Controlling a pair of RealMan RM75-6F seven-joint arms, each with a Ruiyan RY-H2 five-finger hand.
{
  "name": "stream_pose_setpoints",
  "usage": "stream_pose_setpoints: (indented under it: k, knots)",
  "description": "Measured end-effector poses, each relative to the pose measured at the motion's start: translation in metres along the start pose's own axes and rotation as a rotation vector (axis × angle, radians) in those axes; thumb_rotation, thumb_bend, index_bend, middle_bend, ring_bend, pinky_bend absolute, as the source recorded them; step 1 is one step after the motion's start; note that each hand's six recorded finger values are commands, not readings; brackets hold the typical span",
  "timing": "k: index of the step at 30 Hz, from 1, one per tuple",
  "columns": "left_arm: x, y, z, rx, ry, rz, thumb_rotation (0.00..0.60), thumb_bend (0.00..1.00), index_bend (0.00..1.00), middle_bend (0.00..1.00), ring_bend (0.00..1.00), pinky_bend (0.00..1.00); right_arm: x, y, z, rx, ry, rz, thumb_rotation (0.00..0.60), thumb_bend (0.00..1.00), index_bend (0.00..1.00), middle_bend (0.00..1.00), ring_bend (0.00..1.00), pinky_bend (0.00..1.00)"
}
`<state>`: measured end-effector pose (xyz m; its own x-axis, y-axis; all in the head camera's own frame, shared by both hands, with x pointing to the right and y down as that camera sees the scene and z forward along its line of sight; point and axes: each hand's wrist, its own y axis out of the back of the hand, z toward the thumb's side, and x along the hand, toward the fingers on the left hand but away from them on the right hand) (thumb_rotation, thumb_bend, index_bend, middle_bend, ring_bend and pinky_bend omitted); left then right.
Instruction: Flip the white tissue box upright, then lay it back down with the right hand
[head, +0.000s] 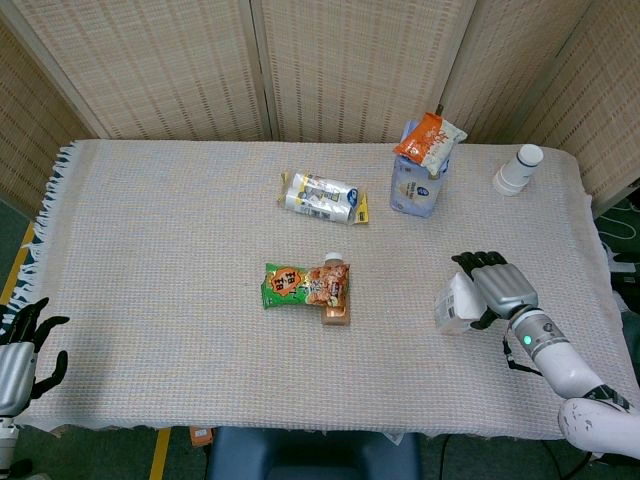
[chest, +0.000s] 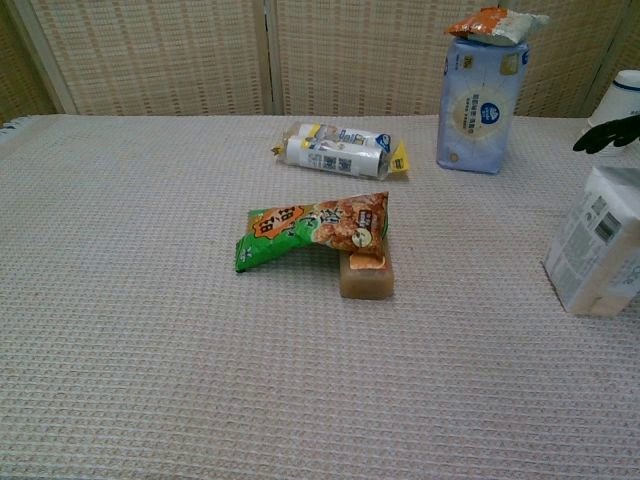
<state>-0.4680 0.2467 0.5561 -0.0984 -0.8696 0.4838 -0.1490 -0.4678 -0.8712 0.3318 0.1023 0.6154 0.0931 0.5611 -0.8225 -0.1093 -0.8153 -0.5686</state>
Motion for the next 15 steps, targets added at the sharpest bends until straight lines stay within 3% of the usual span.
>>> stream_pose_setpoints:
  k: [15]
  knots:
    - [-0.0003, 0.0001, 0.0007, -0.001, -0.001, -0.001, 0.600, 0.49, 0.27, 0.00, 0.00, 0.25, 0.0025, -0.0025, -0.0039, -0.003, -0.010, 0.000, 0.600, 0.03, 0.23, 0.10, 0.04, 0.00]
